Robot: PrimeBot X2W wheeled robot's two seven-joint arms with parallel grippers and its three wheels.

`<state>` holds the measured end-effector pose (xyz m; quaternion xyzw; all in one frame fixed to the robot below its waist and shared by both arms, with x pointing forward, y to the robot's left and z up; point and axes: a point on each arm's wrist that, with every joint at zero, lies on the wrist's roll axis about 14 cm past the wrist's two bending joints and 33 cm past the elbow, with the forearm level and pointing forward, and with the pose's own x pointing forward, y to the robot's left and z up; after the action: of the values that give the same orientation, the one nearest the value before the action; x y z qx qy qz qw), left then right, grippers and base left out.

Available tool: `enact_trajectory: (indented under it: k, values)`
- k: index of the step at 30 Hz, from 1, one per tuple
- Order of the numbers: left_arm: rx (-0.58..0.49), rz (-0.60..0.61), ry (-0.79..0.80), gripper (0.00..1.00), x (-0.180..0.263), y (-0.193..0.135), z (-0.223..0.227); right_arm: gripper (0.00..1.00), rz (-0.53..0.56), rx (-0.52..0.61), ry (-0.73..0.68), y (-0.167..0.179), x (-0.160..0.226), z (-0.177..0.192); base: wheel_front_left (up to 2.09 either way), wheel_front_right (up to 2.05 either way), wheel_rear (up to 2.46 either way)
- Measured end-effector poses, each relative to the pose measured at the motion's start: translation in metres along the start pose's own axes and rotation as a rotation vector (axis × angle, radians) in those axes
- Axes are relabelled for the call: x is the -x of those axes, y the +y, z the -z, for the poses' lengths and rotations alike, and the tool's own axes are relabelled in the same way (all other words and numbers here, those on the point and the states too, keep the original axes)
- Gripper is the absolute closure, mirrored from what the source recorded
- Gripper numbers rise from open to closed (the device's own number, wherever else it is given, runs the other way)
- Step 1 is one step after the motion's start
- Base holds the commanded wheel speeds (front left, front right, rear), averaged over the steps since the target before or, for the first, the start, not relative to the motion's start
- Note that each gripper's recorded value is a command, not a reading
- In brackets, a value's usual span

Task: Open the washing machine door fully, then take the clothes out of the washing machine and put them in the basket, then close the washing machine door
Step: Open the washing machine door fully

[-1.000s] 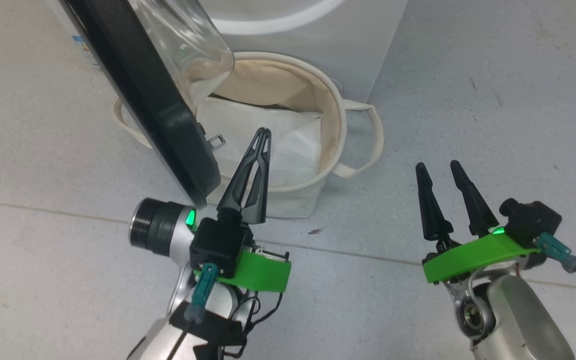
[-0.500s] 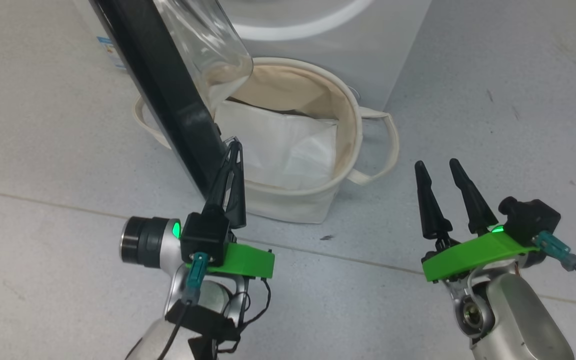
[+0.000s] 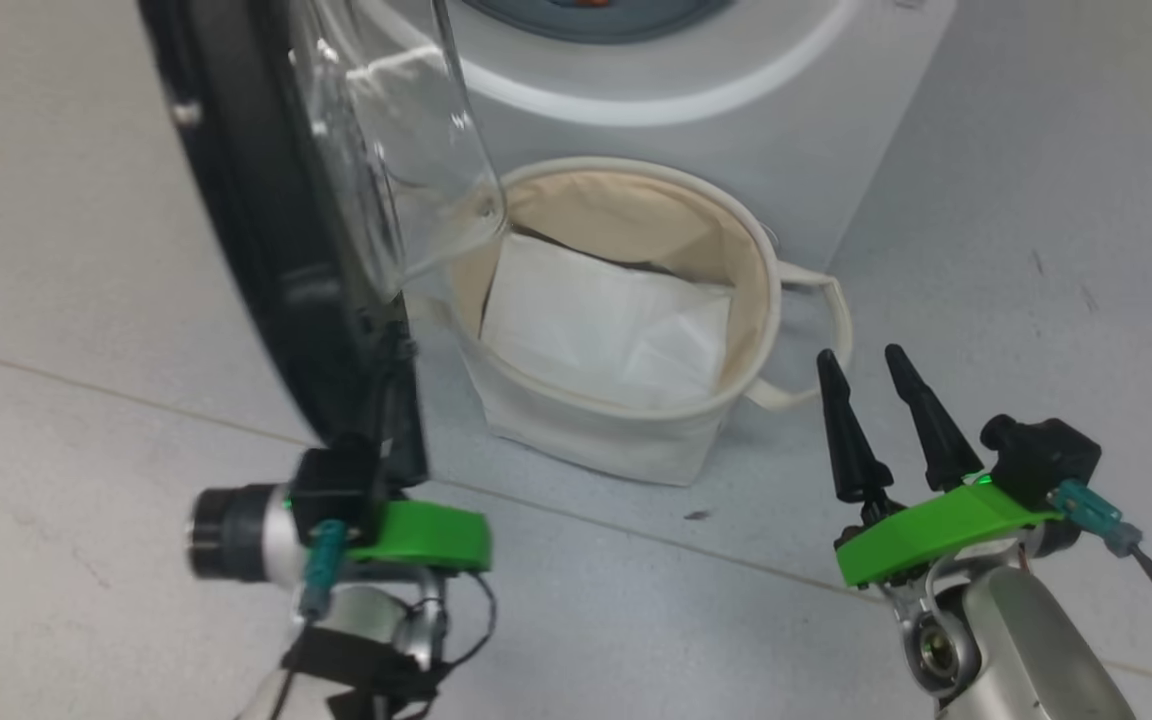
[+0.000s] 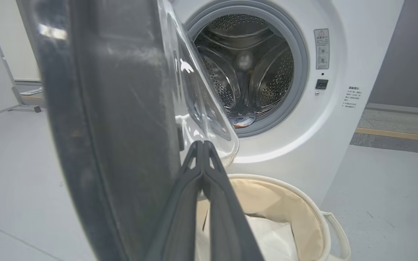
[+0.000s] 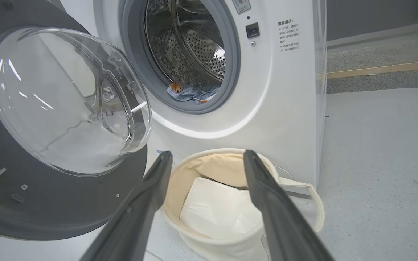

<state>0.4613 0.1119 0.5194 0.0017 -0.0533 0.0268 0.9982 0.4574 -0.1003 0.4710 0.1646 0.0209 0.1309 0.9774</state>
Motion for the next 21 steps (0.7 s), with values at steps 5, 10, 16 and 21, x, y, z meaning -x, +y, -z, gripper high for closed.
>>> enact_trajectory:
  k: [5, 10, 16, 21]
  values:
    - [-0.014, -0.115, 0.004, 1.0, 0.006, 0.046, -0.003, 0.0, -0.033, 0.001, 0.0, 0.014, 0.002, -0.001, 0.0, 0.0, 0.0]
    - [-0.034, -0.212, 0.016, 1.0, 0.008, 0.09, -0.003, 0.0, -0.042, 0.005, 0.0, 0.018, 0.004, -0.003, 0.0, 0.0, 0.0]
    - [-0.046, -0.302, 0.05, 1.0, 0.009, 0.13, 0.006, 0.0, -0.029, 0.002, 0.023, 0.014, 0.011, 0.005, 0.0, 0.0, 0.0]
    - [-0.043, -0.355, 0.064, 1.0, 0.009, 0.151, 0.009, 0.0, -0.021, 0.002, 0.028, 0.011, 0.012, 0.007, 0.0, 0.0, 0.0]
